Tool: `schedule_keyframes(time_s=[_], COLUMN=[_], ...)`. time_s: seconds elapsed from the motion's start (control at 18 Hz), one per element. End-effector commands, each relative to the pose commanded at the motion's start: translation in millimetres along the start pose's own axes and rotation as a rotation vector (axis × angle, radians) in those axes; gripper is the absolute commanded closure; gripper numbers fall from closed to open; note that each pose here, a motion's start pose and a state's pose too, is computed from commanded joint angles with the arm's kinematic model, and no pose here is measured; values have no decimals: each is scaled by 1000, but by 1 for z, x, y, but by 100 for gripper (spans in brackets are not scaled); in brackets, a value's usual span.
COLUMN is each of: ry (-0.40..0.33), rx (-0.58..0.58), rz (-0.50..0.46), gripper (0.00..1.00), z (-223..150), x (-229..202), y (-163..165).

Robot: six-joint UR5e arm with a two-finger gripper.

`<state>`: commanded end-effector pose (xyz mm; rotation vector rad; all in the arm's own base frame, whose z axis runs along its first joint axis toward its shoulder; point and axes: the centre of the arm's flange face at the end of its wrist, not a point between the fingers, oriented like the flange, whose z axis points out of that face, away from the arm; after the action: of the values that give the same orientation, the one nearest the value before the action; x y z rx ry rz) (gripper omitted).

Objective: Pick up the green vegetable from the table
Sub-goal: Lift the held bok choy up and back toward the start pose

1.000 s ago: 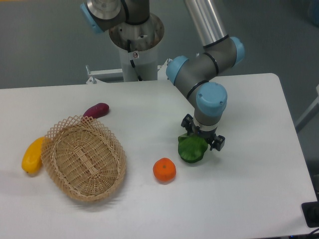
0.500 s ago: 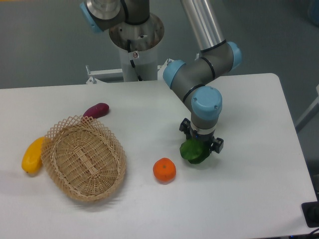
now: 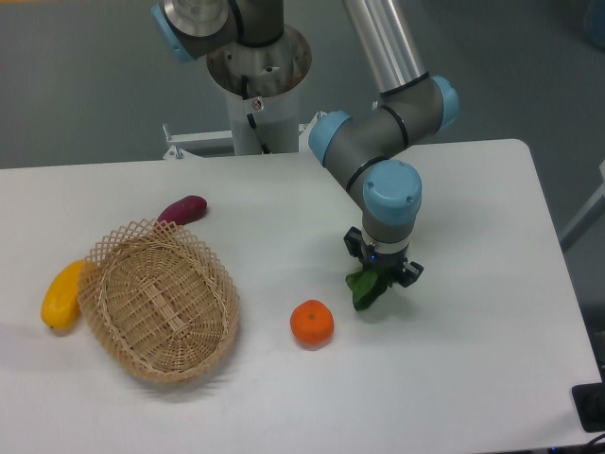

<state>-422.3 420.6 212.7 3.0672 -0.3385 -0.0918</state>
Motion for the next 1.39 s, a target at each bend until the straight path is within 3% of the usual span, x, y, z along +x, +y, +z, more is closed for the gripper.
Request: schedule_keyframes(time_s=[0.33,0.78,1.0,1.17,1.39], ry=[-53,-145,-129,-86,-85], rx=[24,114,105,119,116], rz=[-27,-103,-131,-87,-70], gripper=[59,60,60,60,60], z=[-30,-80,-97,-107,-102], x=[-14,-69,-102,-123,-148], y=[13,40,68,84,102])
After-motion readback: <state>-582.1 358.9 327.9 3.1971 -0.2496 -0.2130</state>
